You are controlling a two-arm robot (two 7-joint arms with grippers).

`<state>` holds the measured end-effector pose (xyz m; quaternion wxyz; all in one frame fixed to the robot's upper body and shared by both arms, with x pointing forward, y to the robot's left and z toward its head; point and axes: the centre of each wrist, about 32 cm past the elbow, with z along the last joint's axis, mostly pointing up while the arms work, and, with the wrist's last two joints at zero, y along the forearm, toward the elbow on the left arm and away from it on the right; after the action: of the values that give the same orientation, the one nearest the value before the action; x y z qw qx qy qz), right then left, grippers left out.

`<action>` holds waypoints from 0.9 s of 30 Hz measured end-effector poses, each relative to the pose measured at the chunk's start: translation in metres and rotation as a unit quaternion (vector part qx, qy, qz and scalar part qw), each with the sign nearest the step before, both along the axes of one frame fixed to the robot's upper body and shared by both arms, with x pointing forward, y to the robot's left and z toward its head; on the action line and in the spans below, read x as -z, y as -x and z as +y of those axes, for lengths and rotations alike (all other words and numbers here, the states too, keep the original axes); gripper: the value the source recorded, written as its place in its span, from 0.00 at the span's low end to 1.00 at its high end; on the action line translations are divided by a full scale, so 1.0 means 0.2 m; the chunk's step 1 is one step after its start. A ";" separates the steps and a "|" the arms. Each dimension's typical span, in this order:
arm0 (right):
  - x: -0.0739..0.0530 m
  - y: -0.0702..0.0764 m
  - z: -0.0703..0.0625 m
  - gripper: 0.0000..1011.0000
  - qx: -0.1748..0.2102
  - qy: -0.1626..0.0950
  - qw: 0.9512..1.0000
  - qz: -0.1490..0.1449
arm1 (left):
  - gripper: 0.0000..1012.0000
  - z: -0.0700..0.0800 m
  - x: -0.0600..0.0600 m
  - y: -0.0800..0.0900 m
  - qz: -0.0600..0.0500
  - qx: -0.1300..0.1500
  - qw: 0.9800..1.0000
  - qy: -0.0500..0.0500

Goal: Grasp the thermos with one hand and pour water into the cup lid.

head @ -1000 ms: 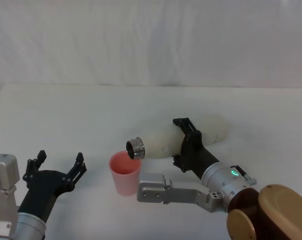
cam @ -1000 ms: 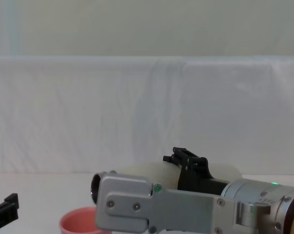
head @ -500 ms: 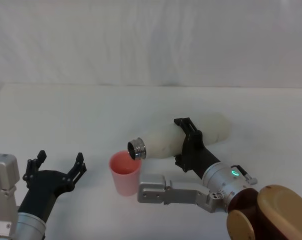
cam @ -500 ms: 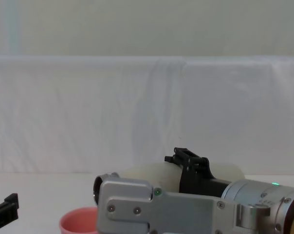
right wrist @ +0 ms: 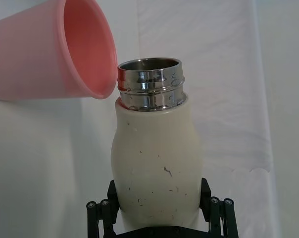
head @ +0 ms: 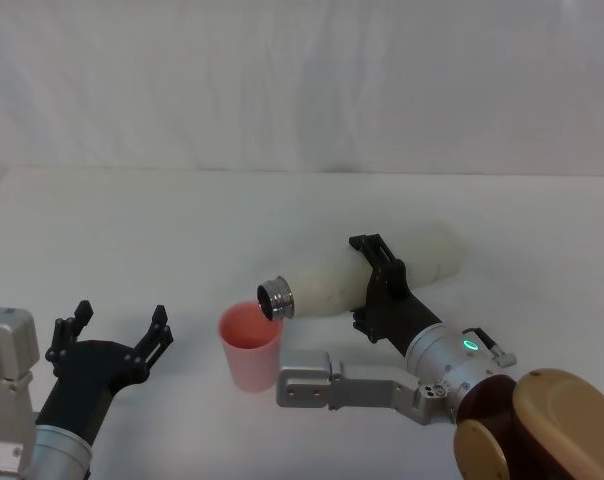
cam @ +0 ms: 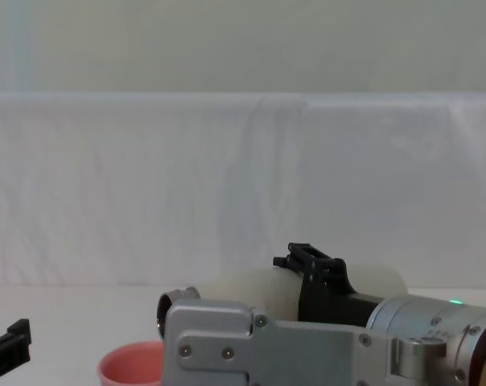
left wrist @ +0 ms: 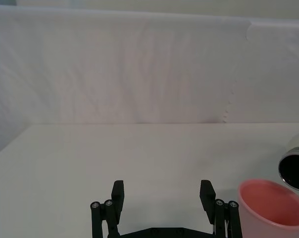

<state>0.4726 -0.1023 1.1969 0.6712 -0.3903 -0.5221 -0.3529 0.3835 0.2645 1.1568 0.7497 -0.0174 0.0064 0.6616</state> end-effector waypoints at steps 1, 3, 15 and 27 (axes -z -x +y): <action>0.00 0.00 0.00 0.95 0.000 0.001 1.000 -0.001 | 0.99 0.00 0.00 0.00 0.000 0.000 1.000 0.000; 0.00 0.00 0.00 0.95 0.000 0.002 1.000 -0.001 | 0.99 0.00 0.00 0.00 0.000 0.000 1.000 0.000; 0.00 -0.01 0.01 0.95 0.000 0.009 1.000 -0.007 | 0.99 0.00 0.00 0.00 0.000 0.000 1.000 0.000; -0.01 -0.01 0.02 0.95 -0.001 0.016 1.000 -0.012 | 0.99 0.00 0.00 0.00 0.000 0.000 1.000 0.000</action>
<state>0.4752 -0.0990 1.1979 0.6591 -0.3963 -0.5361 -0.3481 0.3835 0.2645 1.1568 0.7496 -0.0174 0.0064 0.6616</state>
